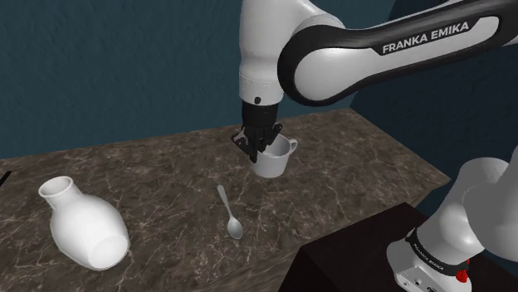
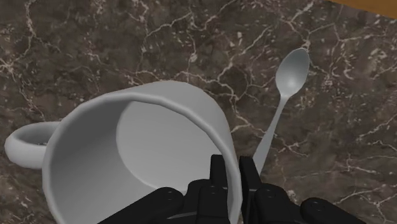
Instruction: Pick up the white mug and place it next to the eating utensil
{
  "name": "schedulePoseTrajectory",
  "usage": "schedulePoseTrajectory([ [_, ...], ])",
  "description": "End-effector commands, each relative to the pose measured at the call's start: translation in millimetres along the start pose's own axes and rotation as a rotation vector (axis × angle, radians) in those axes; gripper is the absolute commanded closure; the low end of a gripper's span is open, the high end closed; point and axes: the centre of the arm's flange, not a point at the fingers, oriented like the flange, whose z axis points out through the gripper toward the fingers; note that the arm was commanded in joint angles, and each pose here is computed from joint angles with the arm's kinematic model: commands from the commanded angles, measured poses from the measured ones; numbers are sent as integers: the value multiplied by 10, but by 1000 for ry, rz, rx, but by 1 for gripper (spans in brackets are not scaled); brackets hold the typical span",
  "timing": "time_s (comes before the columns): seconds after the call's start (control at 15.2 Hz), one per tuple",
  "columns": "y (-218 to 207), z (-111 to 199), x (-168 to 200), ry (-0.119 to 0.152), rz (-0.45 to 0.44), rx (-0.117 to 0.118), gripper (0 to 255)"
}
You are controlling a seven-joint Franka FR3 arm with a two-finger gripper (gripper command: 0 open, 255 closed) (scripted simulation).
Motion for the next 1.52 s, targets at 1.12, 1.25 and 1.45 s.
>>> schedulePoseTrajectory([
  [1.12,-2030,60,-584,0,2,0,255],
  [1.25,-2034,165,-584,0,2,0,255],
  [1.45,-2041,323,-583,0,2,0,255],
])
